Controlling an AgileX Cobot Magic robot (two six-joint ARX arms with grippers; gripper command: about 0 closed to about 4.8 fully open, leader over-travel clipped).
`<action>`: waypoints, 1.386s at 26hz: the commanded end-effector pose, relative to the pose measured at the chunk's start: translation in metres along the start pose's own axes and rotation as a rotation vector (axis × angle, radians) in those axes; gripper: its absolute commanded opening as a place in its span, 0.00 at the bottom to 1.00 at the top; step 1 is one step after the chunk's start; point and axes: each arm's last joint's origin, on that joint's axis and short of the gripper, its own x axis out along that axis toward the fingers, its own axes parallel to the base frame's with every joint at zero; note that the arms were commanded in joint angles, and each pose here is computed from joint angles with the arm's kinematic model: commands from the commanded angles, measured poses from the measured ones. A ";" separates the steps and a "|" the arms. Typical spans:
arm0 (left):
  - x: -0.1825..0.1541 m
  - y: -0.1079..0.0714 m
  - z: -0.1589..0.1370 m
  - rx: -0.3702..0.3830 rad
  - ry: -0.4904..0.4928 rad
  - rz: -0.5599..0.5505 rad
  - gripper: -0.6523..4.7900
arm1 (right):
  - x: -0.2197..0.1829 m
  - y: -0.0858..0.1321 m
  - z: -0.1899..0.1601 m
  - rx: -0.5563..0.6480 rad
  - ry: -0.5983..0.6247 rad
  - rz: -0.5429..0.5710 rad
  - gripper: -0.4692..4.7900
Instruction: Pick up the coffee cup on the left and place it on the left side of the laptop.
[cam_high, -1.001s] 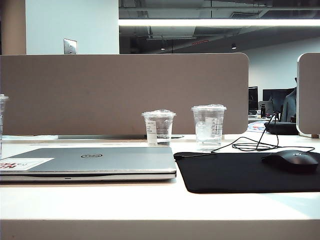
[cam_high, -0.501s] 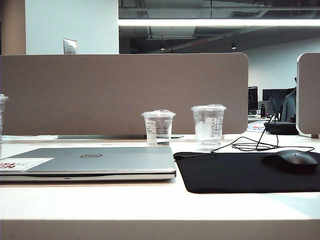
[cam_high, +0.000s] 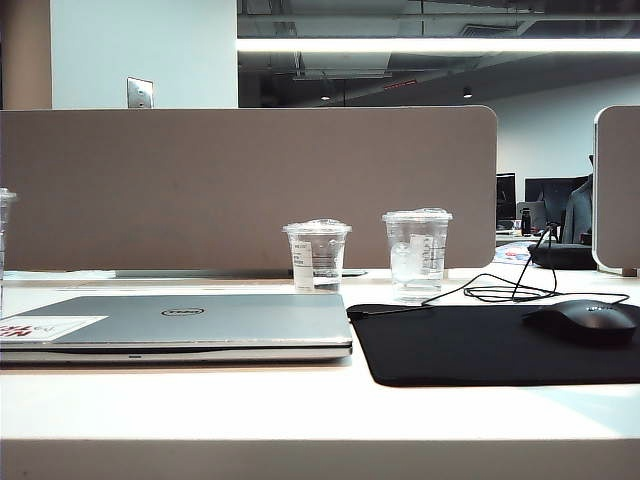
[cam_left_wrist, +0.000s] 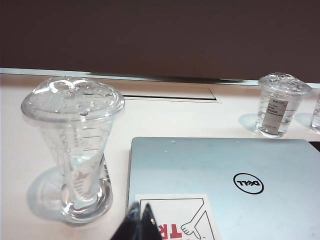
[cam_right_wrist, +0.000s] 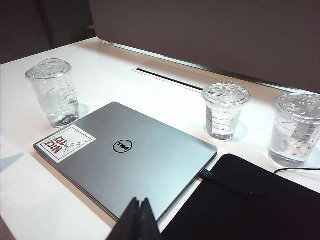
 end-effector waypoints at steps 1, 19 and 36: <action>0.000 0.000 0.002 0.005 -0.015 -0.005 0.11 | -0.001 0.000 0.004 -0.005 -0.026 0.001 0.09; 0.000 0.000 0.002 0.005 -0.014 -0.004 0.11 | -0.033 -0.038 -0.051 0.004 -0.147 -0.400 0.09; 0.000 0.000 0.002 0.005 -0.014 -0.005 0.11 | -0.055 -0.051 -0.101 -0.012 -0.230 -0.714 0.09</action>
